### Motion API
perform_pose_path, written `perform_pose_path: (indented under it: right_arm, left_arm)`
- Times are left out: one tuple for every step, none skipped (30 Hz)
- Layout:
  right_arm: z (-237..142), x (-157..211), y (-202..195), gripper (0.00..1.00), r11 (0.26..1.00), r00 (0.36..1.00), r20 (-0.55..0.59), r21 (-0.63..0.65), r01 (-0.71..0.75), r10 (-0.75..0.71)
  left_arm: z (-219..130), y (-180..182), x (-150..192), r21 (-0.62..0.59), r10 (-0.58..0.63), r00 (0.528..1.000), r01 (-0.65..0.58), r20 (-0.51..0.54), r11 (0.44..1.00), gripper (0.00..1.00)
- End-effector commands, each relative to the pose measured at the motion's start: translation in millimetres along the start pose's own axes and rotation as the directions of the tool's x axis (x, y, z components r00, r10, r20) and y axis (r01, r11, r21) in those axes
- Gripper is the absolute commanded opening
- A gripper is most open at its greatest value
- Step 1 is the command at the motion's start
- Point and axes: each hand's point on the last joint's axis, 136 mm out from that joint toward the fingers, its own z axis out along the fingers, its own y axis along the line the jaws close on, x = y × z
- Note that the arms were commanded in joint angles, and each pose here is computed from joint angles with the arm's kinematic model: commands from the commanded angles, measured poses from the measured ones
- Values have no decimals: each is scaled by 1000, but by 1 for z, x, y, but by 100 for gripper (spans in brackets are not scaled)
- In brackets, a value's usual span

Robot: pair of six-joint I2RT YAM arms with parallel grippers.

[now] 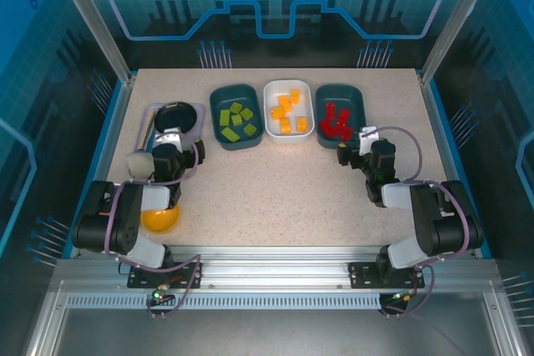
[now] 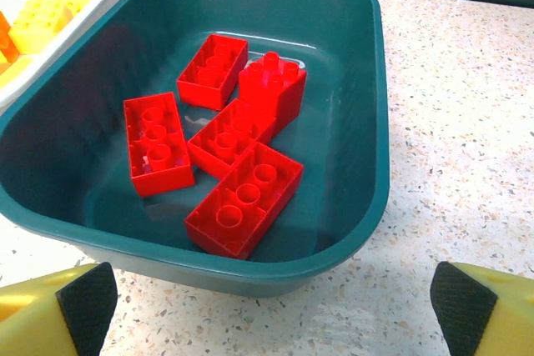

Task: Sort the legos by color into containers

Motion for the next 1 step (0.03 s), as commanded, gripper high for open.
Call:
perform_pose_path:
  right_arm:
    - [4, -10, -2, 100, 1000, 1000, 26, -16, -11, 11]
  left_arm:
    - [3, -2, -9, -6, 20, 1000, -20, 21, 1000, 99]
